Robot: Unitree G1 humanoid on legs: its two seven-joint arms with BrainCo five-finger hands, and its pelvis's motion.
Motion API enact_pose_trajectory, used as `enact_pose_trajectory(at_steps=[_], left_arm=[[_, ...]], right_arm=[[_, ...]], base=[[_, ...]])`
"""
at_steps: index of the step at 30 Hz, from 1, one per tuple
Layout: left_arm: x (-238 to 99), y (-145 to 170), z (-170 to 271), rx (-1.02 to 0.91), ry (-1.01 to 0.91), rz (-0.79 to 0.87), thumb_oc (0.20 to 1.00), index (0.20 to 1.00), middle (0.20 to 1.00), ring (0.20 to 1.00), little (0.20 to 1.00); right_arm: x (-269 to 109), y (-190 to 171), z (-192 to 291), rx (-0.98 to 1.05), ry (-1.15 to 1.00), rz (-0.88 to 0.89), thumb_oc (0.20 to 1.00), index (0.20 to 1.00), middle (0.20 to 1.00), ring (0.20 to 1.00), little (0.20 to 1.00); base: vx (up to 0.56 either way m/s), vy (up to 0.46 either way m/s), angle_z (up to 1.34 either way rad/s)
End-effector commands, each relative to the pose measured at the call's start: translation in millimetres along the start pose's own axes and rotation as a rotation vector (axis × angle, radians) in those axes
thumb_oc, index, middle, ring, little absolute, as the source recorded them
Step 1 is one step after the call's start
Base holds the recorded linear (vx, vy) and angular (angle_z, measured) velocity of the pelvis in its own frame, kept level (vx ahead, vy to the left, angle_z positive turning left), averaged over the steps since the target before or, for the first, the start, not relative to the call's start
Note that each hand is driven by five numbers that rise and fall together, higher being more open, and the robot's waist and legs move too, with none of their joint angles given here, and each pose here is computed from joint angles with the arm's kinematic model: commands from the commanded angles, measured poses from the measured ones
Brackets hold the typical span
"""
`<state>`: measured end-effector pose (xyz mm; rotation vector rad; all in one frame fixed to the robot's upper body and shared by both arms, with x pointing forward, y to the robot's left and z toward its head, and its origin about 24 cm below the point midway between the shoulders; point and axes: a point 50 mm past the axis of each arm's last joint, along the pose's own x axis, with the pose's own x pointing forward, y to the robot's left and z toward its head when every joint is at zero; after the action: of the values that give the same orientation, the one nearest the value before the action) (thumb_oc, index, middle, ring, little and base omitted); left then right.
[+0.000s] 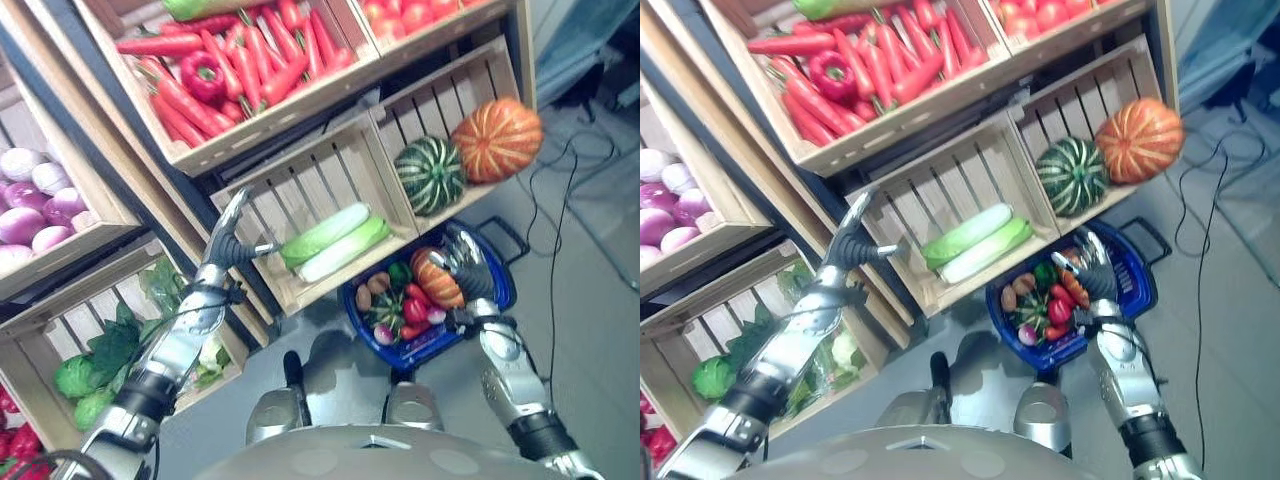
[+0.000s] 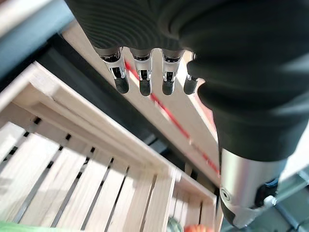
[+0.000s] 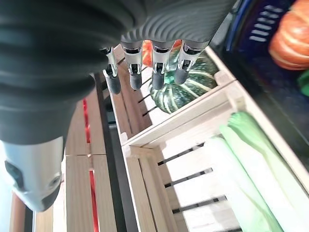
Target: Pick up fruits and vegetables into the basket
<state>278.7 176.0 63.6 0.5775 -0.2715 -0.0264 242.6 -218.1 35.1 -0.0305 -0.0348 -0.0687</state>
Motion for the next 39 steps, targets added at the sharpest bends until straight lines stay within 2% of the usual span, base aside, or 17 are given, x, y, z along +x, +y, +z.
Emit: enact_pose_trajectory(at_steps=[1, 6, 15, 22, 31, 39], left_arm=[[29, 19, 9, 0.074, -0.049, 0.141, 1.0, 1.0, 1.0, 1.0, 1.0], [50, 31, 9, 0.078, -0.029, 0.239, 1.0, 1.0, 1.0, 1.0, 1.0], [75, 52, 6, 0.04, 0.056, 0.315, 1.0, 1.0, 1.0, 1.0, 1.0], [85, 81, -3, 0.037, 0.146, 0.435, 1.0, 1.0, 1.0, 1.0, 1.0], [93, 137, -13, 0.014, 0.288, 0.607, 1.0, 1.0, 1.0, 1.0, 1.0], [97, 159, -20, -0.095, 0.43, 0.638, 1.0, 1.0, 1.0, 1.0, 1.0]], right_arm=[[15, 21, 41, 0.012, -0.191, 0.086, 1.0, 1.0, 1.0, 1.0, 1.0], [25, 30, 51, -0.039, -0.2, 0.15, 1.0, 1.0, 1.0, 1.0, 1.0], [34, 29, 57, -0.091, -0.176, 0.2, 1.0, 1.0, 1.0, 1.0, 1.0], [36, 25, 62, -0.13, -0.162, 0.216, 1.0, 1.0, 1.0, 1.0, 1.0], [33, 17, 59, -0.117, -0.124, 0.214, 1.0, 1.0, 1.0, 1.0, 1.0], [32, 21, 62, -0.116, -0.116, 0.255, 1.0, 1.0, 1.0, 1.0, 1.0]], base=[[-0.07, 0.051, -0.31], [-0.06, 0.072, -0.29], [-0.01, 0.074, -0.17], [0.0, 0.056, -0.13], [0.01, 0.023, -0.06], [0.02, 0.024, -0.11]])
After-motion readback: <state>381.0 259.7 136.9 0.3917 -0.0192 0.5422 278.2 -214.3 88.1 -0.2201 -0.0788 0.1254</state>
